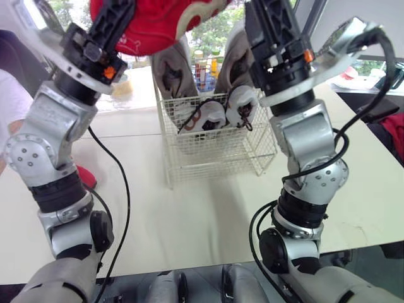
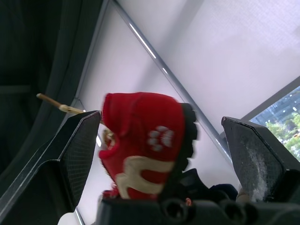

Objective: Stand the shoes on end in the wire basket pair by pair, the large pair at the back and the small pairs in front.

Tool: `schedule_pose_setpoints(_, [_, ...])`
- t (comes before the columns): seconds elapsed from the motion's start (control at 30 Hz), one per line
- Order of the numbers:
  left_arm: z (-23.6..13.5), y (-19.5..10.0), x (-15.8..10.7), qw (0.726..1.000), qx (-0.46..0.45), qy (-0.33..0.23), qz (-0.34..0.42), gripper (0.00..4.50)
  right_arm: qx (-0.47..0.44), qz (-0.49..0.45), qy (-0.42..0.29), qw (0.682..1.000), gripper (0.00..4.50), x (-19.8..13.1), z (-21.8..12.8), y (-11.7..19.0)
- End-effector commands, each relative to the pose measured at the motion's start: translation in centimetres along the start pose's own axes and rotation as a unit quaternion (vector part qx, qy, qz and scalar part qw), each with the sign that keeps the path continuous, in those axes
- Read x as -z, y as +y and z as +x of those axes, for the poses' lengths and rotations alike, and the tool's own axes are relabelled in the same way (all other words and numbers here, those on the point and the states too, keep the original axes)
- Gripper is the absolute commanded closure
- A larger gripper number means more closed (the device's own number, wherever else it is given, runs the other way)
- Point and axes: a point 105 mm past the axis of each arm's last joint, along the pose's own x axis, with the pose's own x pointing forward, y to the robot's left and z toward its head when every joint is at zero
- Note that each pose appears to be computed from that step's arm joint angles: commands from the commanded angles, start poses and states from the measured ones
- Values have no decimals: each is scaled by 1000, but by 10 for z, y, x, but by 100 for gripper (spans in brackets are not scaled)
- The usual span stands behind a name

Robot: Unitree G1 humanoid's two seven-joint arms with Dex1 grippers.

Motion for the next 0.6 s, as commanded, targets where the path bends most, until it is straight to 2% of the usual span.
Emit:
schedule_pose_setpoints(0.03, [2,-15,5,1000,31,2,-2,425,-37,8,-4,999,6,2,6,19])
schedule_pose_setpoints(0.33, [-7,3,17,999,12,33,-4,425,-42,11,-2,999,6,-1,4,20])
schedule_pose_setpoints(0.6, [-3,1,17,999,25,30,-5,425,-27,23,18,999,6,11,-1,15])
